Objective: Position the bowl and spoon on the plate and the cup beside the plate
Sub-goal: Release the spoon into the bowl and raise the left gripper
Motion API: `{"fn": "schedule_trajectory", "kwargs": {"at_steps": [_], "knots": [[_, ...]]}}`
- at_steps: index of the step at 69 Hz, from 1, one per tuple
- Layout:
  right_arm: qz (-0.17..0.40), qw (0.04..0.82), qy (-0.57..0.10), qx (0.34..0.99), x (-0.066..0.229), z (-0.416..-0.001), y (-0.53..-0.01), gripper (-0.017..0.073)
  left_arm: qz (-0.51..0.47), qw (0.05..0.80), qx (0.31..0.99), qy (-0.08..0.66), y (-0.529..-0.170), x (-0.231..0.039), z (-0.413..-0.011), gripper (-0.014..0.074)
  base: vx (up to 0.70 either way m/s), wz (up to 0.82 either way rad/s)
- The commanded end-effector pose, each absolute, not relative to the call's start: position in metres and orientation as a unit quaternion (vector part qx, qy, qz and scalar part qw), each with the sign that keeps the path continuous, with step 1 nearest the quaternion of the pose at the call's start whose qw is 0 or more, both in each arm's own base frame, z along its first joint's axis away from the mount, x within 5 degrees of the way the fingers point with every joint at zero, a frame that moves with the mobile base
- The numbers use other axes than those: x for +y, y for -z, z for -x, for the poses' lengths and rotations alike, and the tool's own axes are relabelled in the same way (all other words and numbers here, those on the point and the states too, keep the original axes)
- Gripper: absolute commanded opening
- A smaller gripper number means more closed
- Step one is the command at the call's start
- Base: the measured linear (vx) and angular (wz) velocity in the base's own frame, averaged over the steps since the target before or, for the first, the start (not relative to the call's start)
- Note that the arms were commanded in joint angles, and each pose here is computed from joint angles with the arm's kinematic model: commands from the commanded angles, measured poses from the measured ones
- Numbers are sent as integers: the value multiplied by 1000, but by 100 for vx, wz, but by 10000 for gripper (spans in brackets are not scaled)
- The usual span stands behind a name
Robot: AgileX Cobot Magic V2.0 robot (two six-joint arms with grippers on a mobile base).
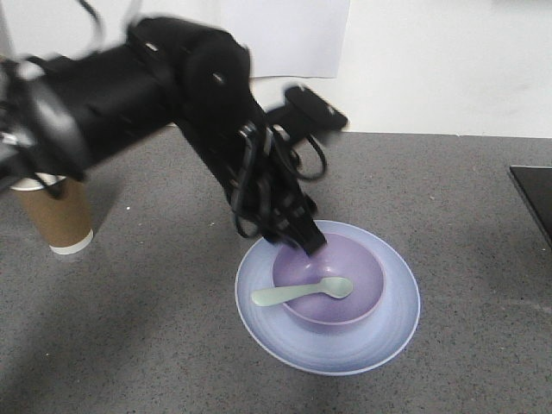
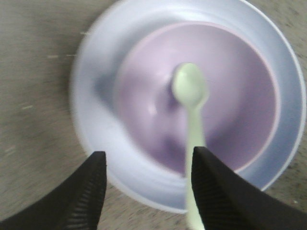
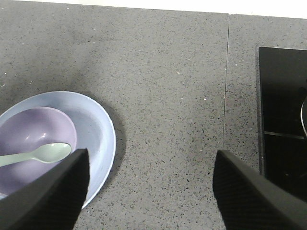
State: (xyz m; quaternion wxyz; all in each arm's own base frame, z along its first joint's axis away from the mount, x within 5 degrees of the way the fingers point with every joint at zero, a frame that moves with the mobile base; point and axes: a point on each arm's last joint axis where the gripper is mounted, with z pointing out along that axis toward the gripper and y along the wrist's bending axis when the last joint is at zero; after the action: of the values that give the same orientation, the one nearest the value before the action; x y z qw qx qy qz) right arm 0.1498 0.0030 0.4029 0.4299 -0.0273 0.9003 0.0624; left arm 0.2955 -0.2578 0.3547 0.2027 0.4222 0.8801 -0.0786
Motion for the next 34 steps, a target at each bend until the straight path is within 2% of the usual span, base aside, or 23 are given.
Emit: {"fn": "schedule_trajectory", "kwargs": {"at_steps": [1,17,34], "knots": [[24,468,-58,882,2,-151,-416,528,-356,305,881,63,-412,-220,-290,393,0,0],[24,468,-58,882,2,-151,-416,528,-206,387,899,10,-459,-129,-297,393,0,0],[23,469,-58,881,2,-151,-416,528,-64,388,919,-19,-461,-53,-317,393,0,0]]}}
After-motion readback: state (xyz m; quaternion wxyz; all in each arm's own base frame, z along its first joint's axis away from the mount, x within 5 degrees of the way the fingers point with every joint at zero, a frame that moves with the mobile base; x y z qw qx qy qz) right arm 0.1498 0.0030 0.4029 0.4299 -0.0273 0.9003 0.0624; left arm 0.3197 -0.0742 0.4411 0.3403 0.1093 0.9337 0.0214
